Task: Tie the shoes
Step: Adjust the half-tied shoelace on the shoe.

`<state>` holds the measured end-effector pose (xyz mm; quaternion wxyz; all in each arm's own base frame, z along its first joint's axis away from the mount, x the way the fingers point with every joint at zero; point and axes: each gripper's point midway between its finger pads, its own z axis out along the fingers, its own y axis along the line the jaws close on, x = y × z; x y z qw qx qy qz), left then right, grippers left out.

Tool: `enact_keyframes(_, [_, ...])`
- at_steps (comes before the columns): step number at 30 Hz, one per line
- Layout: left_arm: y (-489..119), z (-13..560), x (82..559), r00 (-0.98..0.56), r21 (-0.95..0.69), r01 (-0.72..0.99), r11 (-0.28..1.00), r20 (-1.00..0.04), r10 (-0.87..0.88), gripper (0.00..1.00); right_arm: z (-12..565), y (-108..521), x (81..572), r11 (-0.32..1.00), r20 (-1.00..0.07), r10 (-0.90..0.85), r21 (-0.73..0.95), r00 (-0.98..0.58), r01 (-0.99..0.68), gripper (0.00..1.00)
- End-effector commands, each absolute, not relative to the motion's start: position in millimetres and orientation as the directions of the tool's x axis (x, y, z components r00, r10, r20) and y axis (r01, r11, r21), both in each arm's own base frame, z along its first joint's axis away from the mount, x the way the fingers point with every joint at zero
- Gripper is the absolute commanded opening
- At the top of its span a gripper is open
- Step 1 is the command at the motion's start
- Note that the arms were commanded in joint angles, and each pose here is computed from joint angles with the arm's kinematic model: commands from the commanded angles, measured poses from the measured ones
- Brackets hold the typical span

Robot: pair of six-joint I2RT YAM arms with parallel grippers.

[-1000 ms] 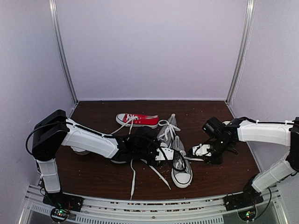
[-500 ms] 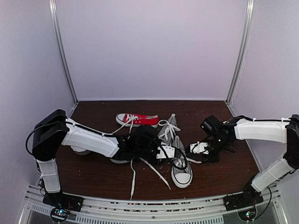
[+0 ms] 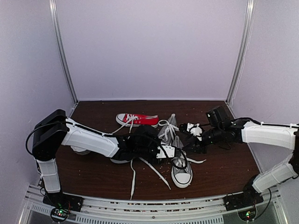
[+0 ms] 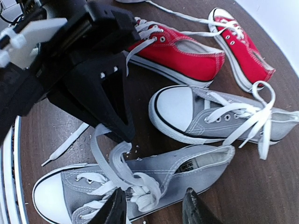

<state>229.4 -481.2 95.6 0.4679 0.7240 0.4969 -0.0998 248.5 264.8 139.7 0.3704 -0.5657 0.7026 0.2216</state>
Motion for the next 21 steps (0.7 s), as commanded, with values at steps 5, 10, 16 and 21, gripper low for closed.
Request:
enact_keyframes(5, [-486,104,235,0.492,0.601,0.798,-0.032,-0.62,0.612,0.0,136,273,269,0.279,-0.739,-0.64,0.033,-0.212,-0.96,0.41])
enact_keyframes(10, [-486,104,236,0.491,0.603,0.797,-0.028,-0.62,0.612,0.0,111,260,252,0.246,-0.644,-0.722,0.103,-0.253,-0.964,0.4])
enact_keyframes(16, [-486,100,237,0.486,0.599,0.8,-0.033,-0.615,0.621,0.0,100,258,256,0.222,-0.579,-0.777,0.114,-0.247,-0.968,0.4])
enact_keyframes(21, [-488,101,238,0.484,0.597,0.802,-0.03,-0.618,0.62,0.0,92,258,256,0.202,-0.546,-0.8,0.143,-0.248,-0.969,0.34])
